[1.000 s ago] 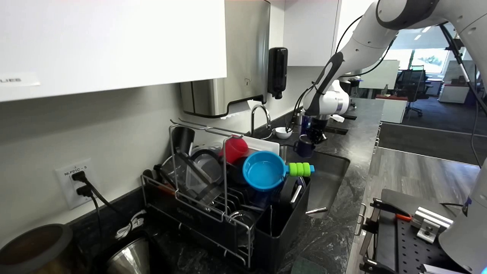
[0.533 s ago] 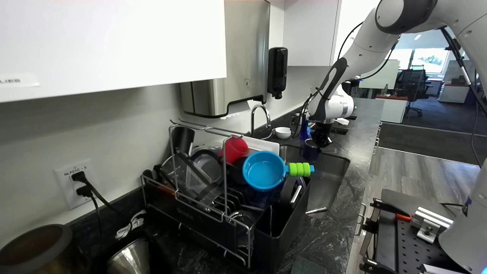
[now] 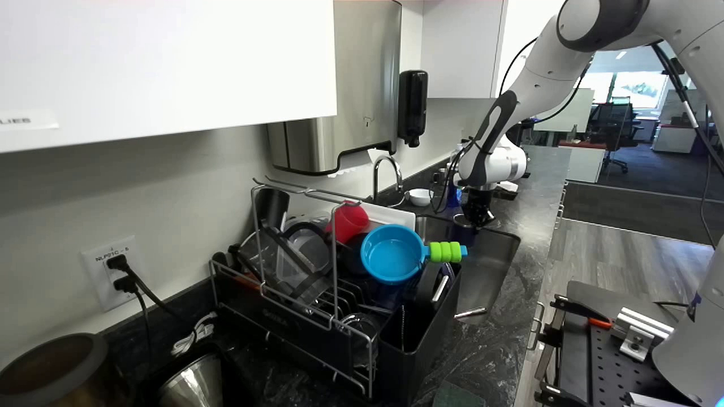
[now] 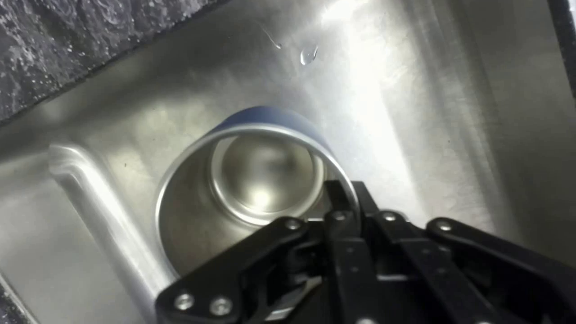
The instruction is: Pick up the blue cup and place it in the sink
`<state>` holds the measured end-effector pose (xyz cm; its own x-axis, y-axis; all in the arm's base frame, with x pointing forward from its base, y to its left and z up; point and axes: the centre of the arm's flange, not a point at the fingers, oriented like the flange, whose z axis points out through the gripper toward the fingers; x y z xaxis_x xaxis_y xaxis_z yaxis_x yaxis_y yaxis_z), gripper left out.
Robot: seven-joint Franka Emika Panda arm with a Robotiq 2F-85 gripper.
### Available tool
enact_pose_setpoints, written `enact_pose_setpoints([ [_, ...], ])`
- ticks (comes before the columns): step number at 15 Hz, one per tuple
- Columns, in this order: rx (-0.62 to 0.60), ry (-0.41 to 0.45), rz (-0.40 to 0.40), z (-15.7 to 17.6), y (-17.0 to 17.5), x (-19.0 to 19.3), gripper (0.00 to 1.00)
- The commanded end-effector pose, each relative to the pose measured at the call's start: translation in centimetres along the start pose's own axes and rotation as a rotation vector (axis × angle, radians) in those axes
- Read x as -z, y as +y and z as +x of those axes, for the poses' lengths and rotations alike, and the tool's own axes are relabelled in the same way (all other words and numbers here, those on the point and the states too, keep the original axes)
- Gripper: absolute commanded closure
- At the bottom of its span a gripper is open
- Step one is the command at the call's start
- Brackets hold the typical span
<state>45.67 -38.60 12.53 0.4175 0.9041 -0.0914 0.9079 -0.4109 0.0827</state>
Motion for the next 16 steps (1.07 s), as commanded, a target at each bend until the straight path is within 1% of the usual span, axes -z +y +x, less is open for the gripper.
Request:
enact_pose_setpoints([
  [1,0.01,-0.002,-0.004,0.8,-1.1,-0.2,0.98],
  [5,0.029,0.006,0.021,1.7,-2.3,-1.2,0.98],
  [8,0.034,0.029,0.039,2.9,-2.9,-2.1,0.98],
  [13,0.072,0.061,0.051,6.0,-2.6,-4.0,0.98],
  [16,0.089,0.058,0.047,7.0,-2.3,-5.7,0.98],
])
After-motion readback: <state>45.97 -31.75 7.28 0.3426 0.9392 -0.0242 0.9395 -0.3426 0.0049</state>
